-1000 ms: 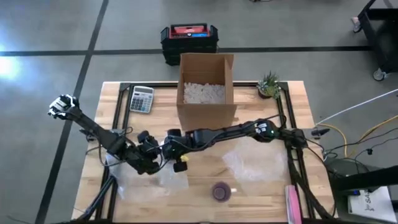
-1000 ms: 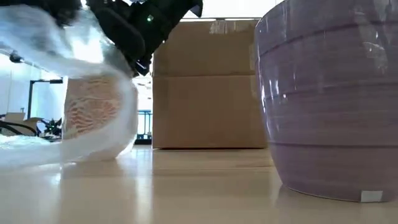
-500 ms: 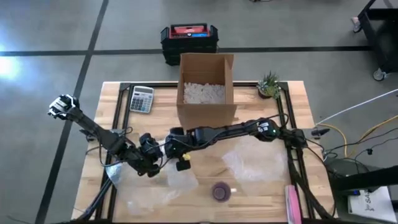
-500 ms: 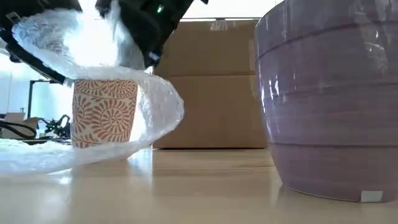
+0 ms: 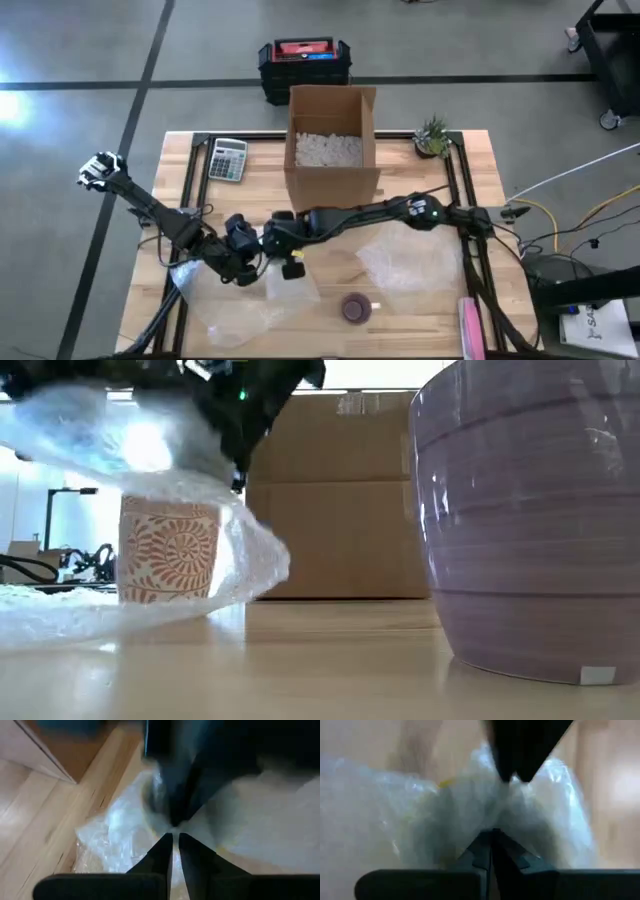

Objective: Wrap mug
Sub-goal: Wrap the yellow mug with bubble wrap

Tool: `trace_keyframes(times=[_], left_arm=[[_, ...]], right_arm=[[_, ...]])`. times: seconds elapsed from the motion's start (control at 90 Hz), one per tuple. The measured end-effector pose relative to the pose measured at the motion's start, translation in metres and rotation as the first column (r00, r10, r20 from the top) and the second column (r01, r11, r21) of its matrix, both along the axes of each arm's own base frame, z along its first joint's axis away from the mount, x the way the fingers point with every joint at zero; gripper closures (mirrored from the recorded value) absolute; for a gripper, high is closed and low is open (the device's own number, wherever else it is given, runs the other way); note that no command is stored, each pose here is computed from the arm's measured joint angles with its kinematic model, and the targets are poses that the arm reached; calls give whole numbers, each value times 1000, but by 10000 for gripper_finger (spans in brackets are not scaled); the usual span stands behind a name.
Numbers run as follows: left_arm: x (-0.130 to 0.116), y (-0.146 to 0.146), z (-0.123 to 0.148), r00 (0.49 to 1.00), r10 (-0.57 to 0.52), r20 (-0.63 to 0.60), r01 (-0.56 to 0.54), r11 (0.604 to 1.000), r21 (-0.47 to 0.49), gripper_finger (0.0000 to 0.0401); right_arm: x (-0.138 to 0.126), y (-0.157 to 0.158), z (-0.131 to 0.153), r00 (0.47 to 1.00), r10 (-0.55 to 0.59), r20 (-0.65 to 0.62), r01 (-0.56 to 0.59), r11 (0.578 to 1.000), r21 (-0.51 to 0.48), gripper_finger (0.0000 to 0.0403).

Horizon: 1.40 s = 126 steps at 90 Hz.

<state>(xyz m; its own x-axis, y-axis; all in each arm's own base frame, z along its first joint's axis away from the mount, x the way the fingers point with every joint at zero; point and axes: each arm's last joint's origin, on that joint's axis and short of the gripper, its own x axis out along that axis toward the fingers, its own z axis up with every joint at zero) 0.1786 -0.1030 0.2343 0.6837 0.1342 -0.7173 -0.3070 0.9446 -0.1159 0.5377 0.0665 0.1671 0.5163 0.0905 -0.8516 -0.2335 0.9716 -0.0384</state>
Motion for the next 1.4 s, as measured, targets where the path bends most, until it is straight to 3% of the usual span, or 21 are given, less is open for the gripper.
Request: trace_keyframes(times=[0.178, 0.389, 0.544, 0.822, 0.967, 1.044, 1.222, 1.4], left_arm=[[6, -5, 14, 998, -36, 54, 37, 999, -27, 381], [11, -5, -26, 1000, -17, 12, 17, 1000, 4, 381], [12, -4, -38, 999, 23, 30, -23, 1000, 0, 381], [13, -3, -31, 997, 23, 80, -24, 1000, 14, 381], [13, -4, -29, 996, 22, 84, -23, 1000, 13, 381], [13, -4, -29, 996, 21, 87, -22, 1000, 9, 381], [13, -5, -26, 996, 7, 93, -5, 1000, -22, 381], [13, -5, -24, 994, 4, 105, -1, 1000, -29, 381]], right_arm=[[2, 0, -7, 1000, -4, -4, 4, 1000, 2, 403], [3, 0, 3, 1000, -4, 22, 4, 1000, 5, 403], [0, -1, 13, 1000, 8, 2, -8, 1000, -8, 403], [-38, -3, 100, 998, 62, 14, -62, 998, -15, 403], [-33, 9, 87, 992, 123, 16, -124, 988, 96, 403], [-22, 14, 77, 990, 117, 82, -123, 989, 81, 403], [-12, 1, 32, 998, 56, -7, -56, 998, 5, 403], [-16, -6, 61, 997, 46, 55, -46, 999, -13, 403]])
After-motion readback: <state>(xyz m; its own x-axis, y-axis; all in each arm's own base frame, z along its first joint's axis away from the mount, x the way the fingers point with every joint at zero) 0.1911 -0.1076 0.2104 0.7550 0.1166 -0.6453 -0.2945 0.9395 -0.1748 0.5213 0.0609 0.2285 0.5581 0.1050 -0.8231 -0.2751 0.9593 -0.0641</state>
